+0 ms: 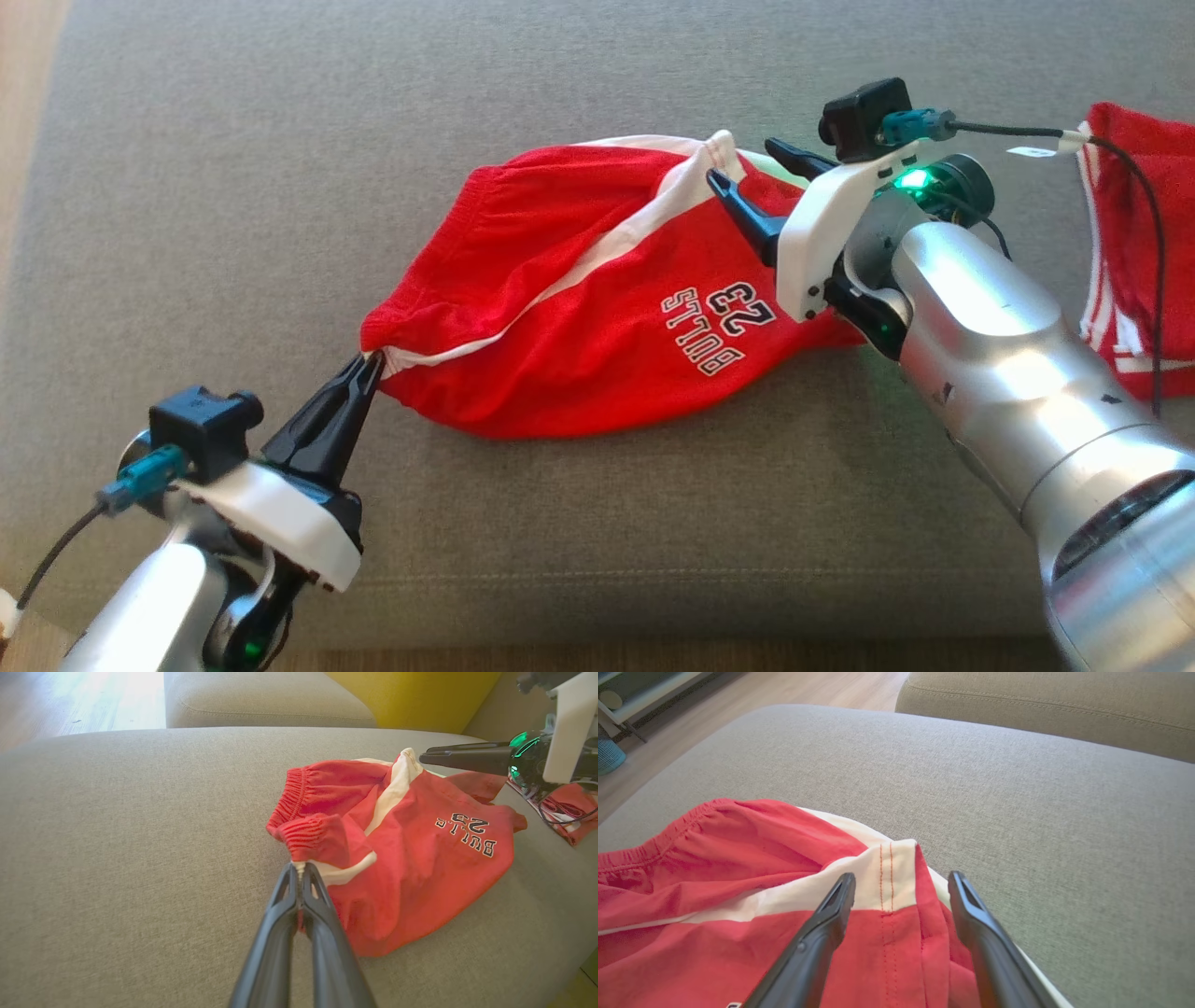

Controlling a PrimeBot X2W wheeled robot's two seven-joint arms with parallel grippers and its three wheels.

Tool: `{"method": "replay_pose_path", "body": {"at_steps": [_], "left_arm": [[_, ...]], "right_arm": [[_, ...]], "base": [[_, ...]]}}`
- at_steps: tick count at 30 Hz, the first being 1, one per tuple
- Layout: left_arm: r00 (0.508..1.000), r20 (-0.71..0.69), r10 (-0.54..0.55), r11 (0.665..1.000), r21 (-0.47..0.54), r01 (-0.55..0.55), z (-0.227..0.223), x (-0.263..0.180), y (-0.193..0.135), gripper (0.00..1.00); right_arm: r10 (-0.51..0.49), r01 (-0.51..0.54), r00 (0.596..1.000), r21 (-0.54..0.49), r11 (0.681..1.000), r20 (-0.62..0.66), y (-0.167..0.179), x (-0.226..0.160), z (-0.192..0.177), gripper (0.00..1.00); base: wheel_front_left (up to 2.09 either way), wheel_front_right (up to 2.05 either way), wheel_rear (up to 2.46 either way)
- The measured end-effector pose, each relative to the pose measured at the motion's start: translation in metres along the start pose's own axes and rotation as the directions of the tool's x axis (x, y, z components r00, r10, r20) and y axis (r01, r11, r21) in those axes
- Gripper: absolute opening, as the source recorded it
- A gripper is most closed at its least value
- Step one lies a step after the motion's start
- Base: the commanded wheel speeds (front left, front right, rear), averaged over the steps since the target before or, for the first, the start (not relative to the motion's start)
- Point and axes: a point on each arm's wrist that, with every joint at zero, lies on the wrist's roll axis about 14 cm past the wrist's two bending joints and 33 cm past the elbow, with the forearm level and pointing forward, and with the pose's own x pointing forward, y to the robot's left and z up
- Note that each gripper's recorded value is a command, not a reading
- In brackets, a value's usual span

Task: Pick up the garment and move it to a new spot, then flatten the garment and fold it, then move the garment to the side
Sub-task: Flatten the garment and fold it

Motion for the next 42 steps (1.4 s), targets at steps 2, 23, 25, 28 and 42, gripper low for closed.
{"method": "replay_pose_path", "body": {"at_steps": [2, 23, 25, 28, 42], "left_arm": [[1.000, -0.004, 0.011, 1.000, 0.001, -0.011, -0.002, -0.003, 0.002, 0.00], [0.999, 0.022, 0.027, 1.000, 0.002, -0.027, 0.000, -0.002, 0.005, 0.00], [0.997, 0.068, 0.037, 0.999, -0.007, -0.036, 0.009, -0.001, 0.006, 0.00], [0.983, 0.168, 0.072, 0.995, -0.085, -0.059, 0.032, 0.004, 0.011, 0.00], [0.619, 0.775, -0.130, 0.991, 0.089, 0.097, 0.334, 0.068, -0.013, 0.00]], "right_arm": [[0.008, -0.008, 1.000, -0.009, 1.000, -0.012, 0.003, 0.003, -0.003, 1.00], [0.014, -0.014, 1.000, -0.042, 0.999, 0.013, 0.005, 0.008, 0.003, 0.00], [0.008, -0.005, 0.997, -0.043, 0.999, 0.072, 0.001, 0.006, 0.020, 0.00], [-0.018, 0.019, 0.984, -0.003, 1.000, 0.175, -0.011, -0.001, 0.051, 0.00], [-0.154, 0.182, 0.626, 0.048, 0.982, 0.765, -0.106, -0.109, 0.305, 0.00]], "base": [[0.00, 0.00, 0.00], [0.00, 0.00, 0.00], [0.00, 0.00, 0.00], [0.00, 0.00, 0.00], [0.00, 0.00, 0.00]]}}
